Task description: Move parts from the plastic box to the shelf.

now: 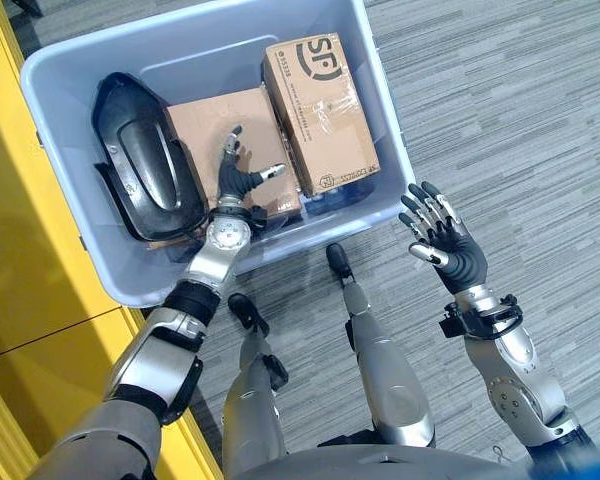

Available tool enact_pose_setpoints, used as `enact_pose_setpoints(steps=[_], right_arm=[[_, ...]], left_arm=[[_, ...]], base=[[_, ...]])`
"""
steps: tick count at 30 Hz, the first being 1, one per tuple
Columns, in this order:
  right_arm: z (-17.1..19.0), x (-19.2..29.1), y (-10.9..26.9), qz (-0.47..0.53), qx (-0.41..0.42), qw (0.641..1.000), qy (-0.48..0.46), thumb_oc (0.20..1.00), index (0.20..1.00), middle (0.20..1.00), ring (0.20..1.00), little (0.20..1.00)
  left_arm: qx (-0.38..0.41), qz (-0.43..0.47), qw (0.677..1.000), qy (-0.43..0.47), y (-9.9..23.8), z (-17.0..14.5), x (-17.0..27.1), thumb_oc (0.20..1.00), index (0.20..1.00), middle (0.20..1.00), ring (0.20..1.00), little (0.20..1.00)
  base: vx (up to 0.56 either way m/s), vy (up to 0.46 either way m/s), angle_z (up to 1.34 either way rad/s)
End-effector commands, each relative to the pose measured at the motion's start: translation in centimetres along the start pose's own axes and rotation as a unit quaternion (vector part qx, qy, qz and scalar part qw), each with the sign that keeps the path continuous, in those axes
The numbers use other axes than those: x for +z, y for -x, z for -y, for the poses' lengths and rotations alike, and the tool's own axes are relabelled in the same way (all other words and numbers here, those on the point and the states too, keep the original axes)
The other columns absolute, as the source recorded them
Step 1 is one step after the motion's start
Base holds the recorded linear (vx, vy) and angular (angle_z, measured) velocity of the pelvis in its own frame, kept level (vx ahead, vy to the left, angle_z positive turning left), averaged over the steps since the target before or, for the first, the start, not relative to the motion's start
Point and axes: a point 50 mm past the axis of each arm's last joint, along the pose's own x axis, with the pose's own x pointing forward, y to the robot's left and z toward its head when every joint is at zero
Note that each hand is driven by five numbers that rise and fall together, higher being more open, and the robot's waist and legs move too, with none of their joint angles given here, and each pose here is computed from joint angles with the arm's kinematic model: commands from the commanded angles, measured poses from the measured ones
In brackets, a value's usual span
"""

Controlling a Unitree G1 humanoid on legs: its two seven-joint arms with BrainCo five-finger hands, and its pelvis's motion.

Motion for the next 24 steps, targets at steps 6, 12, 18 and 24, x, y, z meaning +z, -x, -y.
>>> enact_pose_setpoints(steps=[6, 12, 18, 24], right_arm=[[0.2, 2.0, 0.7, 0.054, -0.009, 0.998, 0.004, 1.000, 1.000, 1.000, 1.000, 1.000], [0.8, 2.4, 0.7, 0.063, -0.025, 0.997, 0.028, 1.000, 1.000, 1.000, 1.000, 1.000], [1.2, 2.7, 0.7, 0.069, -0.031, 0.996, 0.046, 1.000, 1.000, 1.000, 1.000, 1.000], [1.2, 2.9, 0.7, 0.074, -0.030, 0.996, 0.050, 1.000, 1.000, 1.000, 1.000, 1.000]], left_arm=[[0.003, -0.029, 0.996, 0.087, 1.2, 0.9, -1.4, 1.000, 1.000, 1.000, 1.000, 1.000], [-0.049, 0.042, 0.991, 0.118, 4.3, 1.3, 0.4, 1.000, 1.000, 1.000, 1.000, 1.000], [-0.019, 0.148, 0.977, 0.152, 5.4, -1.3, 4.3, 1.000, 1.000, 1.000, 1.000, 1.000], [0.071, 0.185, 0.973, 0.121, 5.7, -4.1, 5.0, 1.000, 1.000, 1.000, 1.000, 1.000]], base=[[0.00, 0.000, 0.00], [-0.01, -0.009, 0.01], [-0.03, -0.018, 0.02], [0.00, 0.000, 0.00]])
